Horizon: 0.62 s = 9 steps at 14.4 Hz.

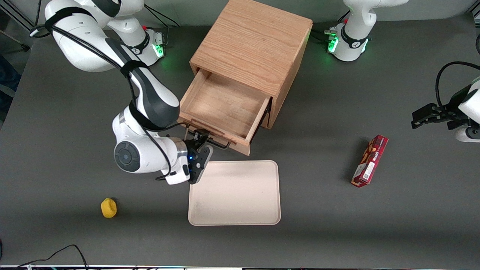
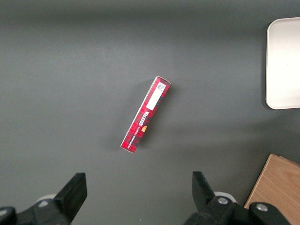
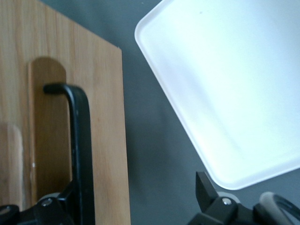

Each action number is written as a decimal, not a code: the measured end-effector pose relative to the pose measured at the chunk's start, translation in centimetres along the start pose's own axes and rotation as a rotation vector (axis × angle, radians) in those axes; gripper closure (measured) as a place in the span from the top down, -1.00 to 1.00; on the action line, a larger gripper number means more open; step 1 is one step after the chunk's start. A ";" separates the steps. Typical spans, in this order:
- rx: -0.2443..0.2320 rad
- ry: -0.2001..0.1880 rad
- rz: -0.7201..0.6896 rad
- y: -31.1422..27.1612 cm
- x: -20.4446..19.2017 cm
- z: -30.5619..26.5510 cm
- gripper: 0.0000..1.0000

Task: Open upper drawer
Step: 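Pull the handle outward with the right gripper, sliding the drawer open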

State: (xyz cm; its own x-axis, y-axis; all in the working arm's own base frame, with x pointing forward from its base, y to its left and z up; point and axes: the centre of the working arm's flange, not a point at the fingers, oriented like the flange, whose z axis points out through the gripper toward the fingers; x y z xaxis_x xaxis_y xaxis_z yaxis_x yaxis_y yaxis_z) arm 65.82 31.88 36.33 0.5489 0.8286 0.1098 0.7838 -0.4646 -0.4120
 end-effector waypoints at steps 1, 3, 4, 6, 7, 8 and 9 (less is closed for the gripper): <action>-0.008 0.003 -0.007 0.5 -0.2 -0.4 1.00; -0.027 0.005 -0.028 1.6 -0.8 -1.4 1.00; -0.036 0.007 -0.038 2.1 -1.0 -1.9 1.00; -0.053 0.012 -0.034 3.1 -1.5 -3.3 1.00; -0.061 0.019 -0.032 3.4 -1.6 -4.0 1.00; -0.068 0.026 -0.032 3.5 -1.6 -4.7 1.00; -0.074 0.035 -0.034 3.4 -1.5 -5.3 1.00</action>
State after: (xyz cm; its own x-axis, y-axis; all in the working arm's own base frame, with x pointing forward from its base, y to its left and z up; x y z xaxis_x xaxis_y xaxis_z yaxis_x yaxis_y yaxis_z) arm 69.20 27.45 39.60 0.5301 0.8338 0.1544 0.8210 -0.4591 -0.3395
